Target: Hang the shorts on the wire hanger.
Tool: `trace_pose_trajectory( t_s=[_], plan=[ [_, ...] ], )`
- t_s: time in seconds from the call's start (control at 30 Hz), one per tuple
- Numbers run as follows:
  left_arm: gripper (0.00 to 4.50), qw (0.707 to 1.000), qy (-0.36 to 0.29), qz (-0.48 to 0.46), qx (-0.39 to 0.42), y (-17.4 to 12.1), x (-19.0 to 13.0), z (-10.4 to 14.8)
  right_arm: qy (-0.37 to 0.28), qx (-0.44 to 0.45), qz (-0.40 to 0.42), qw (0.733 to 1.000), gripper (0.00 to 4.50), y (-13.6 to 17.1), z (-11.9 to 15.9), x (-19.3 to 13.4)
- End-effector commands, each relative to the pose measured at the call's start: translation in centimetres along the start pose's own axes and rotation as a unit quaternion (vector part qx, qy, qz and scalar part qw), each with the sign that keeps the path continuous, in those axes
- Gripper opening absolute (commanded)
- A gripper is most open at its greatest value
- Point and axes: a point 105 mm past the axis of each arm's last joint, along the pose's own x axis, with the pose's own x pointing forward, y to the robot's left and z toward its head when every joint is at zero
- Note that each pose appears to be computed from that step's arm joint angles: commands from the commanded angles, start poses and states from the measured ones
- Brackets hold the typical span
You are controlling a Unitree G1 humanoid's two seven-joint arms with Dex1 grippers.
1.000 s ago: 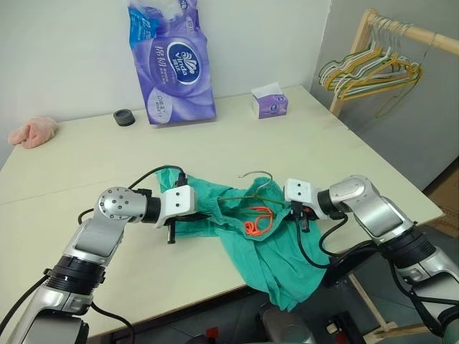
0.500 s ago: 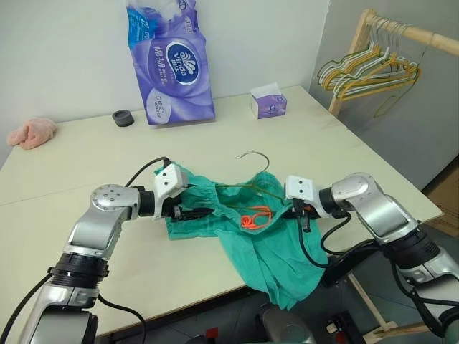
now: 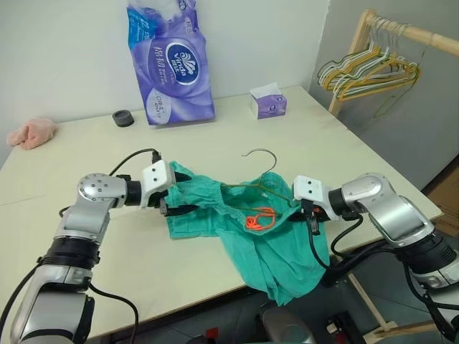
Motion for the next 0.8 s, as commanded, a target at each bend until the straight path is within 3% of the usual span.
trace_pose_trajectory(
  t_s=[0.03,0.47,0.8],
  plan=[
    [4.05,0.999,-0.021,0.027,0.03,1.3,0.2,1.3,-0.016,-0.012,-0.016,1.0,0.0,-0.3,1.0,-1.2],
    [0.07,0.995,-0.017,0.075,0.059,2.3,0.6,1.1,-0.011,0.028,-0.021,0.999,0.0,0.3,-0.2,-1.6],
    [0.03,0.994,-0.005,0.093,0.063,2.6,0.3,0.4,0.005,0.054,-0.017,0.998,0.0,1.3,-1.7,-2.5]
  ],
)
